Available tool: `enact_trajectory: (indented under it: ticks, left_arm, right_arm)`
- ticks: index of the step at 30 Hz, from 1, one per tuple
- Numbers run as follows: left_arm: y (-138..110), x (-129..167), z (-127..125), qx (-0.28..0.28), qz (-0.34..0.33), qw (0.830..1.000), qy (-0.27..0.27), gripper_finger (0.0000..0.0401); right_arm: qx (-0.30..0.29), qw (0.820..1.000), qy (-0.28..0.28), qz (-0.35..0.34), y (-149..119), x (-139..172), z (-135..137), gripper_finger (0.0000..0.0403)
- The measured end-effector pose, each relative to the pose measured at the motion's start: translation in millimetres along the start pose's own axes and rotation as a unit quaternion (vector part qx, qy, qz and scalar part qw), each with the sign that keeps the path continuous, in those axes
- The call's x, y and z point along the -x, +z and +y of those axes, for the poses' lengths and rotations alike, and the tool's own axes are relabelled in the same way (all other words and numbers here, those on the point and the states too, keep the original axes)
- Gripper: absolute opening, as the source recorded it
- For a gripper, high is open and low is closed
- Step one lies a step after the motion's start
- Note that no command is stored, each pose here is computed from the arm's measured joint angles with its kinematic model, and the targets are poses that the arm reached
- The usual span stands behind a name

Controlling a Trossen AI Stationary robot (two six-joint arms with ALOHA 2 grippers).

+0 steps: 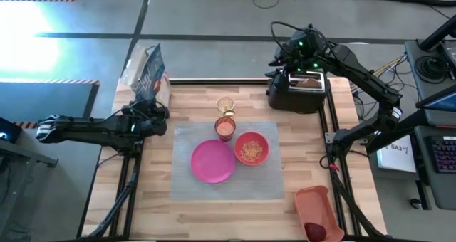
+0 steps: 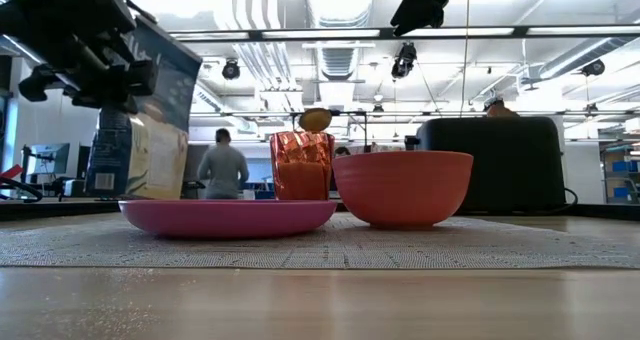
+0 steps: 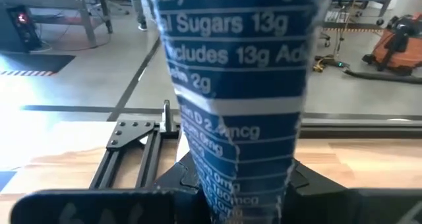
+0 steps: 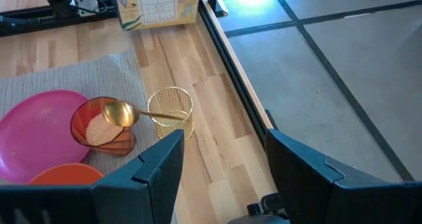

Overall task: Arrange a breakfast setting
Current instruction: Pour the cereals from the cereal box into the orange bowl on the table mat

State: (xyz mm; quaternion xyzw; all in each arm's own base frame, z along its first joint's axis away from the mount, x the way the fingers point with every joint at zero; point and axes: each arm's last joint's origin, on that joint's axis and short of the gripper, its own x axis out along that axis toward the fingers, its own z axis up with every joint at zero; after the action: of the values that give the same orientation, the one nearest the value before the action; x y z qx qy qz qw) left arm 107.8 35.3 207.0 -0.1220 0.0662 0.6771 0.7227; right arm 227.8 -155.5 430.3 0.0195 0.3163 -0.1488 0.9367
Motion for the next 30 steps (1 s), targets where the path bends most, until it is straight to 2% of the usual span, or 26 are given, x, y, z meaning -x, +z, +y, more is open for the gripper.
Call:
enact_trajectory:
  ticks: [7,16,30]
  left_arm:
    - [-1.6,-0.8,1.6,-0.002,0.003,1.000,0.005,0.0069]
    - [-15.7,-8.6,6.7,0.031,0.008,0.999,0.033,0.0069]
    - [-21.2,-9.8,8.1,0.015,0.016,0.999,0.034,0.0113]
  right_arm:
    - [0.000,1.000,0.000,0.000,0.0,0.0,0.1,0.0203]
    - [0.000,1.000,0.000,0.000,0.0,0.0,0.0,0.0203]
    - [0.000,1.000,0.000,0.000,0.0,0.0,0.0,0.0203]
